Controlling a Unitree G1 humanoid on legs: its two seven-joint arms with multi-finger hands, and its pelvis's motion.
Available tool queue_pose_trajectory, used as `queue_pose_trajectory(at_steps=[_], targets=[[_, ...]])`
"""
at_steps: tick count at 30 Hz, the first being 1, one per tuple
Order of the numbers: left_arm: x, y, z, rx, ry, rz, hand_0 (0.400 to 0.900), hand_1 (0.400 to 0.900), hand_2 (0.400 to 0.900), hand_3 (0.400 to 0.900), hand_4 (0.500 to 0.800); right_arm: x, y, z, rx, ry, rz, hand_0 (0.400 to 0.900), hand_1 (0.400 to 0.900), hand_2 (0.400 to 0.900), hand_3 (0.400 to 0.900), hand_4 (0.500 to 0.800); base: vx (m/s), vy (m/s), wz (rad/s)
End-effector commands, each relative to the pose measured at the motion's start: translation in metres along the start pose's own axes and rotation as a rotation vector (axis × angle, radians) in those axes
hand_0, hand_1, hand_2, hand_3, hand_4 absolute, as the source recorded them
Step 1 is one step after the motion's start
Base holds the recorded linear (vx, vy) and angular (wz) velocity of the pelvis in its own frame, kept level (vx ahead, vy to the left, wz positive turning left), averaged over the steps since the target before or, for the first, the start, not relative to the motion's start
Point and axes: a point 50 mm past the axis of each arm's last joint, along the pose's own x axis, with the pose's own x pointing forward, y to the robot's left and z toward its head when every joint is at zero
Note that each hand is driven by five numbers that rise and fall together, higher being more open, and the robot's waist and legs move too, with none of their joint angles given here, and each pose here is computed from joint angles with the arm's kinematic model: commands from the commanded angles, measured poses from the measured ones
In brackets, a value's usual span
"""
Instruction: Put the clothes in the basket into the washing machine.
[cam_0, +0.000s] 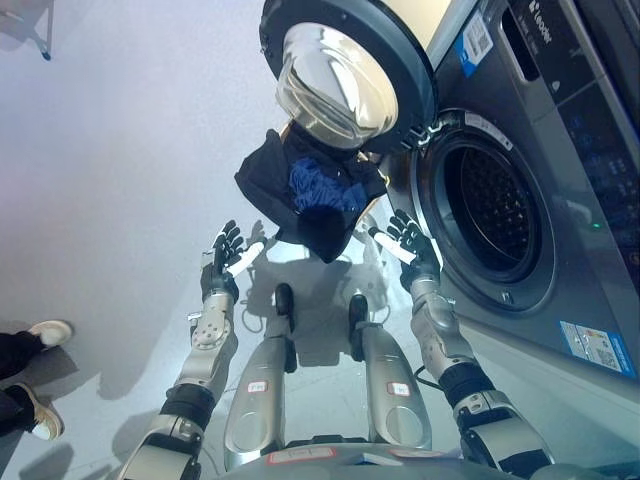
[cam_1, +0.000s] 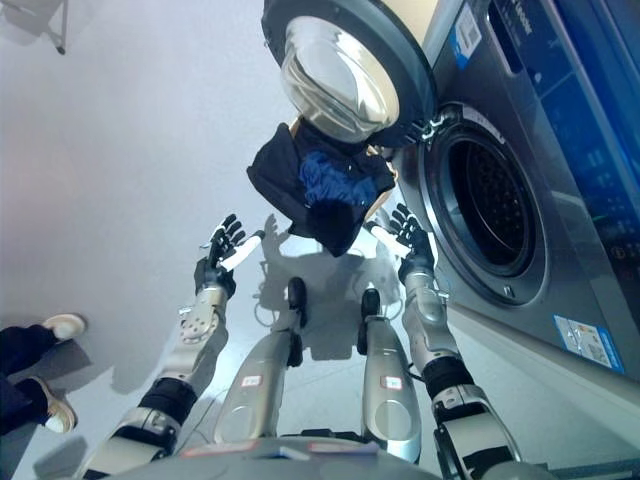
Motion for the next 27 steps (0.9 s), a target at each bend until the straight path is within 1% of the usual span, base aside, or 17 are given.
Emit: queue_pose_trajectory(at_steps=[1,5,20,23,27], targets=[[0.0,0.0,0.033,-0.023,-0.202,-0.005,0.9,0.9,0.9,0.9,0.8,-0.003,0.003,0.03,0.004,-0.185,0.041,0.9,0.9,0.9,0.9,0.8,0.0,0.0,0.0],[0.001,0.001,0.036,-0.041,-0.218,0.006,0.9,0.9,0.9,0.9,0.8,-0.003,0.002,0.029,0.004,-0.186,0.039,0.9,0.9,0.9,0.9,0.8,-0.023,-0.01,0.01],[0.002,0.001,0.041,-0.041,-0.242,0.017,0.9,0.9,0.9,0.9,0.8,-0.001,0.005,0.031,-0.018,-0.19,0.052,0.9,0.9,0.9,0.9,0.8,-0.016,-0.002,0.01],[0.003,0.001,0.044,-0.043,-0.256,0.018,0.9,0.9,0.9,0.9,0.8,0.002,0.009,0.037,-0.09,-0.213,0.079,0.9,0.9,0.9,0.9,0.8,-0.021,-0.007,0.04],[0.005,0.0,0.054,-0.061,-0.301,0.019,0.9,0.9,0.9,0.9,0.8,0.014,0.02,0.058,-0.361,-0.288,0.143,0.9,0.9,0.9,0.9,0.8,-0.046,-0.018,0.1]])
